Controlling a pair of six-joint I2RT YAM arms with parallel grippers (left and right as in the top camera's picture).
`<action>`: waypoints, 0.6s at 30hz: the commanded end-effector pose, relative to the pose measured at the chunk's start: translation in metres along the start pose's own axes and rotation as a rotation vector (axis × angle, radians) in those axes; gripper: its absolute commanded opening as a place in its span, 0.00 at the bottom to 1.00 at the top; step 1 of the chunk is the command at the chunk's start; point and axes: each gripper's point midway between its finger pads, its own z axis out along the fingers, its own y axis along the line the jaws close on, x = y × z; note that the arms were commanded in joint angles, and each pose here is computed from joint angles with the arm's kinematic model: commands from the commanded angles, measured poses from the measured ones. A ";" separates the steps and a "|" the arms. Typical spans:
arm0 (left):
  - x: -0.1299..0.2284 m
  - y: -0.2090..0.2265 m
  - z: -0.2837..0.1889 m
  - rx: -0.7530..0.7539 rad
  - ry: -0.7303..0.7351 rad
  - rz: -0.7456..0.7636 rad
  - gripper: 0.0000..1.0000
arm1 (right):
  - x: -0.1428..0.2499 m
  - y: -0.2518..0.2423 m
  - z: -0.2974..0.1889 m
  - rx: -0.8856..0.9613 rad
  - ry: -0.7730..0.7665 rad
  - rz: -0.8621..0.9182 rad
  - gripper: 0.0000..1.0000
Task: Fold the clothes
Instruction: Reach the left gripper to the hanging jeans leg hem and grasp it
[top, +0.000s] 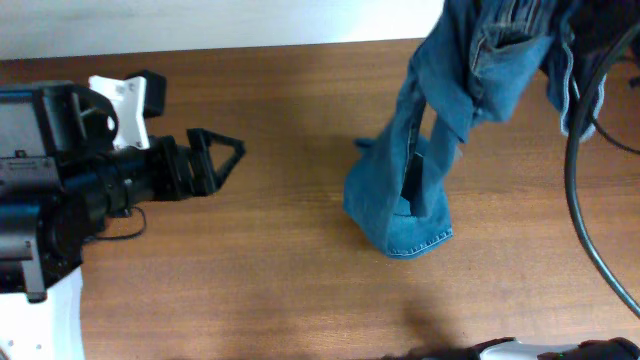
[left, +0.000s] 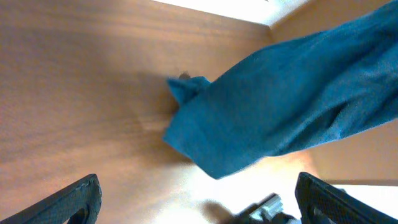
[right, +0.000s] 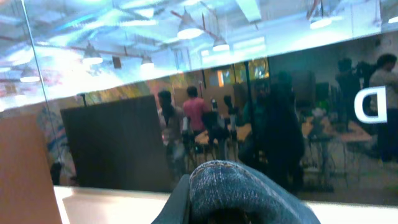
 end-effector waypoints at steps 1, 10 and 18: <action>0.011 -0.030 -0.006 0.075 0.015 -0.001 0.95 | -0.030 0.010 -0.011 -0.030 -0.101 -0.011 0.04; 0.043 -0.056 0.033 0.022 0.155 0.047 0.91 | -0.032 0.005 -0.005 -0.007 -0.121 -0.012 0.04; 0.090 -0.101 0.083 0.103 0.364 0.115 0.91 | -0.039 -0.012 0.011 0.071 -0.193 -0.011 0.04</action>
